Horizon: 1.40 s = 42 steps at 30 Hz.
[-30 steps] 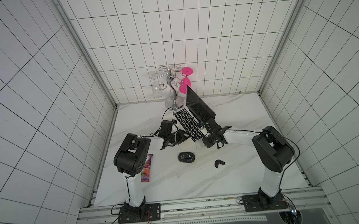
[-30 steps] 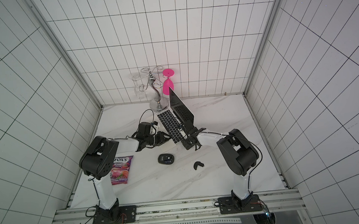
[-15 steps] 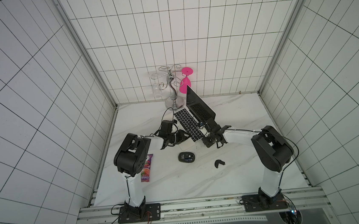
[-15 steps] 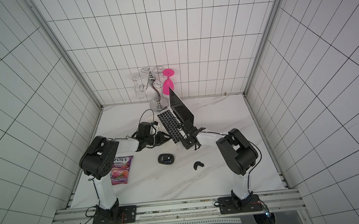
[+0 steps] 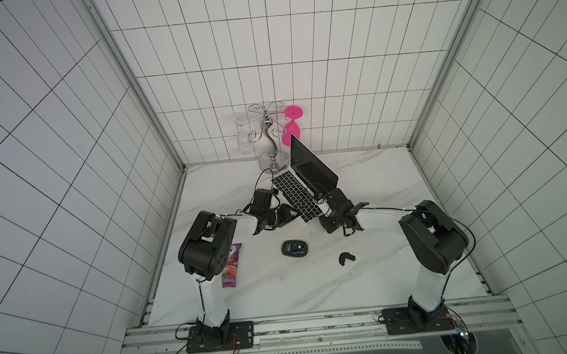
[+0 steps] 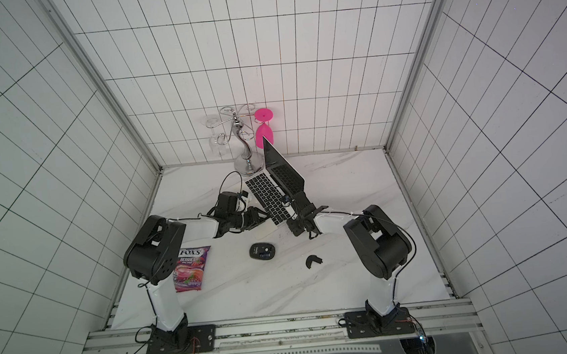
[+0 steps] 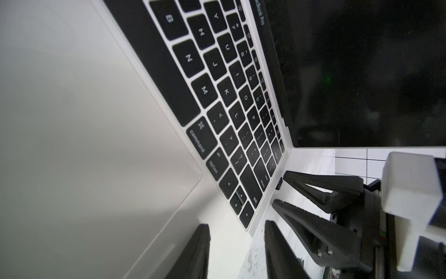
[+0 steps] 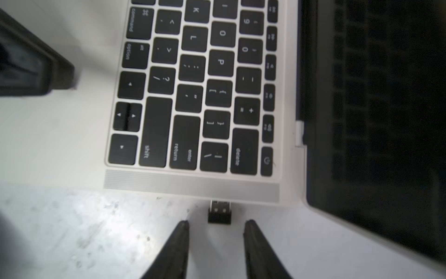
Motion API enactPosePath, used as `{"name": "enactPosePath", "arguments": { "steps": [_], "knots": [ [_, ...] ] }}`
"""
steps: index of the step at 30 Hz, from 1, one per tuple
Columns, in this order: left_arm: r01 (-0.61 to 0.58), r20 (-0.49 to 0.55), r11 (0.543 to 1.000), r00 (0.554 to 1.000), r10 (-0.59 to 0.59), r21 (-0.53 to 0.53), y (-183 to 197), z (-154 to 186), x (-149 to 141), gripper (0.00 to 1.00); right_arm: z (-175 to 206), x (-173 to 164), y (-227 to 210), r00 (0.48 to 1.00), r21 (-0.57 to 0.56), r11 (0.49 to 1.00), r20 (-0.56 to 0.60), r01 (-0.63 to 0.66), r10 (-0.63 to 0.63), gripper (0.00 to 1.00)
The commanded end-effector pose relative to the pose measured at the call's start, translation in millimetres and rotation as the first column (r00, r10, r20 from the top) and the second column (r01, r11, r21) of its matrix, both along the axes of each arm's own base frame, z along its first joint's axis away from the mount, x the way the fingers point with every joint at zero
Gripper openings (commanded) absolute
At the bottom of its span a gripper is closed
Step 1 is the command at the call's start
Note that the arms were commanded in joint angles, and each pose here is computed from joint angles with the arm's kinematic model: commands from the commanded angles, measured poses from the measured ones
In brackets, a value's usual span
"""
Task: Insert the wireless mouse receiver into the laptop
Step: Insert the USB plug into the USB port.
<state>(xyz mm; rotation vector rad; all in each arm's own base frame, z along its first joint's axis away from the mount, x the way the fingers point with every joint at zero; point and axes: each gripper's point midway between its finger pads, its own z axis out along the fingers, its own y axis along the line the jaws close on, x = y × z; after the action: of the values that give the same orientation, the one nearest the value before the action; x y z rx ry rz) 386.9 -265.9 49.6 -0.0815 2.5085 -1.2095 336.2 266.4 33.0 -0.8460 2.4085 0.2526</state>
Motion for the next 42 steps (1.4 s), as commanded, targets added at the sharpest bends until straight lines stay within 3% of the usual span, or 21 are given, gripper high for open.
{"name": "enactPosePath", "arguments": {
  "steps": [1,8,13,20,26,35,38,42],
  "knots": [
    [-0.028,0.089,0.999,0.996,0.026,0.024,7.0,37.0,7.2,0.48,28.6,-4.4,-0.1,0.994,0.127,0.986,-0.036,0.112,-0.108,0.54],
    [-0.158,0.092,0.985,0.984,0.152,0.062,51.6,46.8,-1.0,0.64,33.7,-5.9,-3.4,0.915,0.261,0.88,-0.195,0.396,-0.354,0.59],
    [-0.211,0.06,0.971,0.977,0.205,0.114,79.5,35.0,-15.1,0.72,23.7,-4.2,3.8,0.863,0.311,0.812,-0.292,0.494,-0.413,0.59],
    [-0.213,0.015,0.966,0.977,0.213,0.144,87.5,18.5,-34.9,0.77,3.4,2.1,5.0,0.799,0.337,0.734,-0.379,0.589,-0.467,0.55],
    [-0.188,-0.018,0.972,0.981,0.193,0.143,83.9,7.6,-39.3,0.76,-5.4,13.3,2.7,0.787,0.343,0.716,-0.381,0.608,-0.485,0.48],
    [-0.124,-0.027,0.984,0.991,0.128,0.128,65.4,3.8,-38.6,0.73,-13.8,30.7,4.4,0.813,0.322,0.751,-0.317,0.576,-0.488,0.41],
    [-0.085,-0.023,0.989,0.996,0.089,0.122,51.7,4.9,-38.7,0.71,-15.6,33.9,2.7,0.82,0.31,0.763,-0.295,0.567,-0.49,0.42],
    [-0.048,-0.022,0.993,0.998,0.051,0.11,33.2,6.7,-39.3,0.68,-13.6,27.4,-9.4,0.812,0.275,0.768,-0.289,0.578,-0.508,0.51]
  ]
}}
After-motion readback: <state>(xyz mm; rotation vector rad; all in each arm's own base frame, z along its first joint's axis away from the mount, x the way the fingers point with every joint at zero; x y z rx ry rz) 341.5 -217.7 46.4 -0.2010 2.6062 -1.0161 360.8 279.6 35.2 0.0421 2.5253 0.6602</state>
